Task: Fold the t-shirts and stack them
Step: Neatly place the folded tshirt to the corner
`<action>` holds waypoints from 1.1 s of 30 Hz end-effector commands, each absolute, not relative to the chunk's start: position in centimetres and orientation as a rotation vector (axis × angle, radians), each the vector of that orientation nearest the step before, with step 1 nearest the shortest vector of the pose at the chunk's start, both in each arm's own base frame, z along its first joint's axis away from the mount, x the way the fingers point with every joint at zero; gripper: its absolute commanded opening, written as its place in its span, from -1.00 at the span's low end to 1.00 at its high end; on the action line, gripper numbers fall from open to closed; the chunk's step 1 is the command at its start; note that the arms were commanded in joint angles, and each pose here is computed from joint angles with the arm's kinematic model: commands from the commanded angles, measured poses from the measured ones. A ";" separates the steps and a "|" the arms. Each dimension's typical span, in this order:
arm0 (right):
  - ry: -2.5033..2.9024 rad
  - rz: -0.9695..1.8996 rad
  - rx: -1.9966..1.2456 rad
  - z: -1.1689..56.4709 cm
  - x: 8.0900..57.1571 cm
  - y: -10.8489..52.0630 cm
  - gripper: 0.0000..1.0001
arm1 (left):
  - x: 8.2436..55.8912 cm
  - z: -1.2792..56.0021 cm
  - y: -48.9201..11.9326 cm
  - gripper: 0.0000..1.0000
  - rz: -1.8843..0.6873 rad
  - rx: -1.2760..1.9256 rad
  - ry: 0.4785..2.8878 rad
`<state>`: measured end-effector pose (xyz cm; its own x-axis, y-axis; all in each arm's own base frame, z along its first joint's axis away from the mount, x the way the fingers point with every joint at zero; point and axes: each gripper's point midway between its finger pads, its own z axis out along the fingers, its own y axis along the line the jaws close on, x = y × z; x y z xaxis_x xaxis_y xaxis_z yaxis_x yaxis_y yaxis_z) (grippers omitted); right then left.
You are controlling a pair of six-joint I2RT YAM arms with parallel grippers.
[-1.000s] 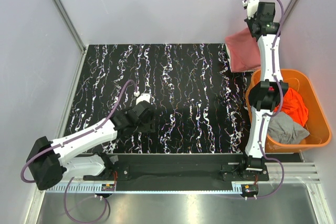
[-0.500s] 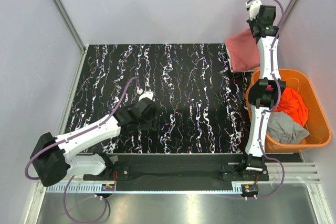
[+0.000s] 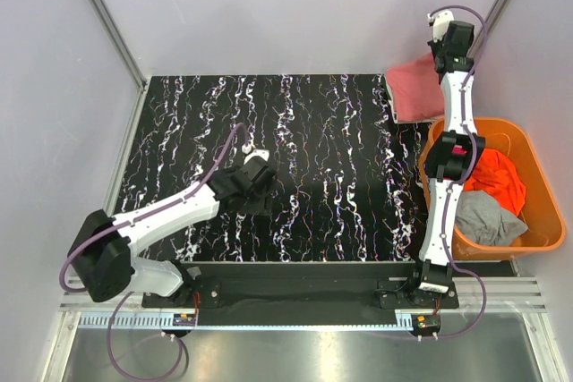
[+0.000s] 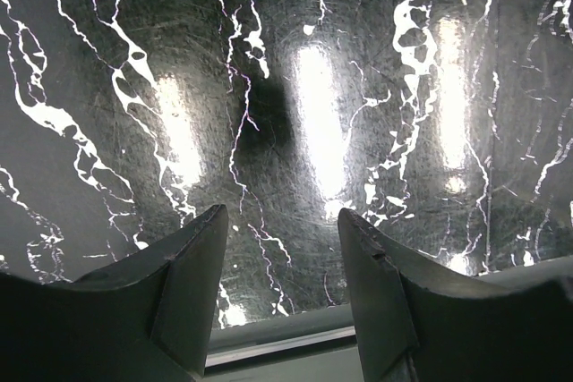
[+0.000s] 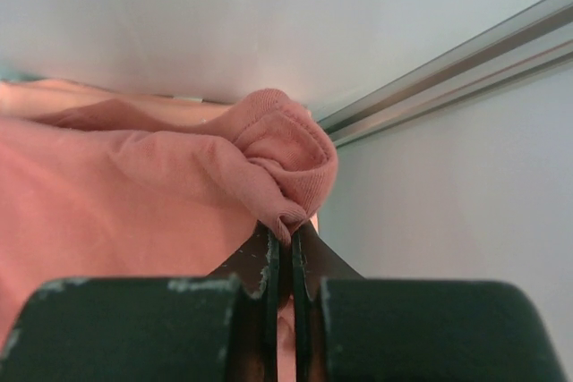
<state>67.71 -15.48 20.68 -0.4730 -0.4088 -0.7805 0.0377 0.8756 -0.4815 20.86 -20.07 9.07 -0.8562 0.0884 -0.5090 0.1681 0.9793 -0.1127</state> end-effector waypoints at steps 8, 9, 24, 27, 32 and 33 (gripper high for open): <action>1.698 -0.689 -0.166 22.6 72.0 -20.4 0.45 | 22.3 10.6 -20.3 0.15 -0.128 0.265 2.617; 1.674 -0.710 -0.136 23.4 71.8 -21.4 0.46 | 22.4 10.7 -20.2 0.15 -0.125 0.257 2.618; 1.714 -0.205 -0.069 34.3 65.8 -2.7 0.99 | 21.8 13.2 -21.0 0.17 -0.328 0.054 2.535; 1.798 0.007 -0.096 33.5 62.1 5.3 0.99 | 21.2 13.2 -20.9 0.20 -0.416 -0.019 2.491; 1.963 0.460 0.120 29.5 52.8 13.3 0.99 | 19.6 13.0 -21.1 0.27 -0.644 -0.147 2.407; 2.026 0.528 0.176 27.3 49.9 14.0 0.99 | 19.3 12.9 -21.2 0.28 -0.680 -0.168 2.396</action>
